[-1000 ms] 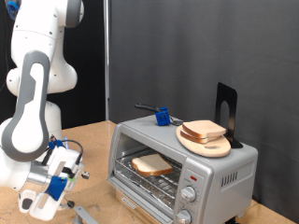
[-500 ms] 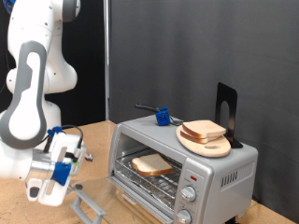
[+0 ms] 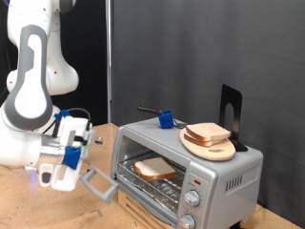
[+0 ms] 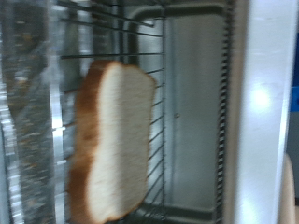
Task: Make a piece of toast with the oven
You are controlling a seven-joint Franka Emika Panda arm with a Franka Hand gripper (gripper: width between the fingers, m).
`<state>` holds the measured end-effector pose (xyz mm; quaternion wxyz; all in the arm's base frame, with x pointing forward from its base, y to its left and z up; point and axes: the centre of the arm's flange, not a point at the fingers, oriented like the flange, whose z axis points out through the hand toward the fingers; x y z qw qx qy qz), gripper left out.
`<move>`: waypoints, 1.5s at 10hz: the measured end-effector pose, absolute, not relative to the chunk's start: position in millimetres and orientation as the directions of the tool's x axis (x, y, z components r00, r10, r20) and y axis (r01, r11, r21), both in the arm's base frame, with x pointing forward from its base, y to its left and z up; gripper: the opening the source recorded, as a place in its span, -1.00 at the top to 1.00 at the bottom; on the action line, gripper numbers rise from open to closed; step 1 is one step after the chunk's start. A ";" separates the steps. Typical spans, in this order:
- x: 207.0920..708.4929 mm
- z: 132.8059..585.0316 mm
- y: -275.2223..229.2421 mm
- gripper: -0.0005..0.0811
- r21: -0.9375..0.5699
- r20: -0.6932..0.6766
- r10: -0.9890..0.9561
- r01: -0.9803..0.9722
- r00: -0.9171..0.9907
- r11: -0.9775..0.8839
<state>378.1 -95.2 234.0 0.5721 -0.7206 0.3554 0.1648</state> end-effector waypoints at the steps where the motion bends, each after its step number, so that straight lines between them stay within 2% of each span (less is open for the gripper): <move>1: 377.8 240.6 -83.8 -0.68 -0.713 -0.644 -0.312 -0.696 0.699 -0.086; 8: 370.6 276.6 -6.1 -0.68 -0.712 -0.647 -0.305 -0.697 0.699 -0.086; 11: 367.7 290.8 -11.8 -0.68 -0.691 -0.673 -0.314 -0.720 0.670 -0.054; 15: 359.6 312.8 -63.4 -0.68 -0.654 -0.716 -0.321 -0.757 0.619 -0.002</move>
